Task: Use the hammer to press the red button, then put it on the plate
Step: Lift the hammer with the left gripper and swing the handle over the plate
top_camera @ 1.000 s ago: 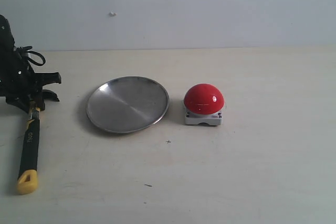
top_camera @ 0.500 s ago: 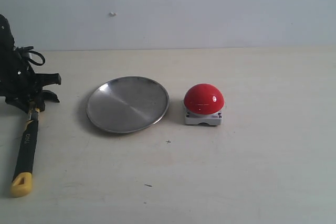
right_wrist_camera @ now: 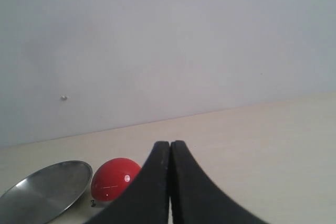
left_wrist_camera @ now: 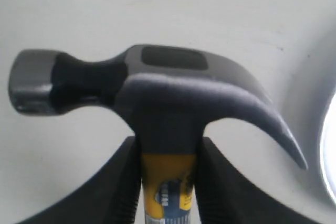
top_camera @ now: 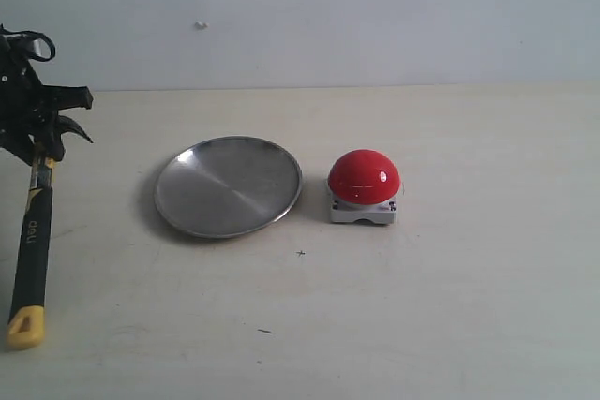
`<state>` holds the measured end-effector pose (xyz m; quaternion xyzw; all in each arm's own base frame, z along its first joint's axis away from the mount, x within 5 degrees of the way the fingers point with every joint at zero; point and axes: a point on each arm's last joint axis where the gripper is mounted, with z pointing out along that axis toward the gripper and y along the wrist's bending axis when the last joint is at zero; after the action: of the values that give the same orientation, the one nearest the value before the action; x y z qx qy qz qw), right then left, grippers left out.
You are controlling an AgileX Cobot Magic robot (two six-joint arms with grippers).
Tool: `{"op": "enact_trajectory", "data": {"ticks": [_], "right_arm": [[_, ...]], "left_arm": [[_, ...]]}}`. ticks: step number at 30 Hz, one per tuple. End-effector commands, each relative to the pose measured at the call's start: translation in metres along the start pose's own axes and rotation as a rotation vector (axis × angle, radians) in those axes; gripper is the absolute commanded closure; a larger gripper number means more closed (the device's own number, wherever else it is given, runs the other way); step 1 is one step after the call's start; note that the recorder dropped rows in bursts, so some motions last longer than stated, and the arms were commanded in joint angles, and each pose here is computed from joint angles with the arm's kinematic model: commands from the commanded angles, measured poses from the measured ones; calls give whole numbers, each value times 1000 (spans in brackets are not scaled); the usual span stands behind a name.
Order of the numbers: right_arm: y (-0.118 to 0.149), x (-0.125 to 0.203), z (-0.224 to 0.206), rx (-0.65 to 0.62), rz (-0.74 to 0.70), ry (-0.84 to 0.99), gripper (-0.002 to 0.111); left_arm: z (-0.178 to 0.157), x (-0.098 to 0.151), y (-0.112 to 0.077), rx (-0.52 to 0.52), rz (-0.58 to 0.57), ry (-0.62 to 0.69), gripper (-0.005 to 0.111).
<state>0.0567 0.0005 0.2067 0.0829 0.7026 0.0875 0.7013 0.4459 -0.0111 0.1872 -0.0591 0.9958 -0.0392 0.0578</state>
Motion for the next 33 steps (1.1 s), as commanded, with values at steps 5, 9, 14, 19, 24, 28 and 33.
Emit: {"op": "enact_trajectory", "data": {"ticks": [5, 9, 14, 19, 24, 28, 33], "right_arm": [[0, 1, 0, 3, -3, -10, 108], [0, 1, 0, 3, -3, -10, 108], [0, 1, 0, 3, -3, -10, 108], [0, 1, 0, 3, -3, -10, 108], [0, 1, 0, 3, -3, -10, 108], [0, 1, 0, 3, -3, -10, 108], [0, 1, 0, 3, -3, -10, 108]], "left_arm": [[-47, 10, -4, 49, 63, -19, 107], [-62, 12, -6, 64, 81, -52, 107], [-78, 16, -7, 71, 112, -89, 107], [-96, 17, -7, 86, 134, -137, 107], [-116, 20, -12, 127, 160, -188, 107], [-132, 24, -17, 176, 195, -228, 107], [-145, 29, -23, 243, 234, -261, 107]]}}
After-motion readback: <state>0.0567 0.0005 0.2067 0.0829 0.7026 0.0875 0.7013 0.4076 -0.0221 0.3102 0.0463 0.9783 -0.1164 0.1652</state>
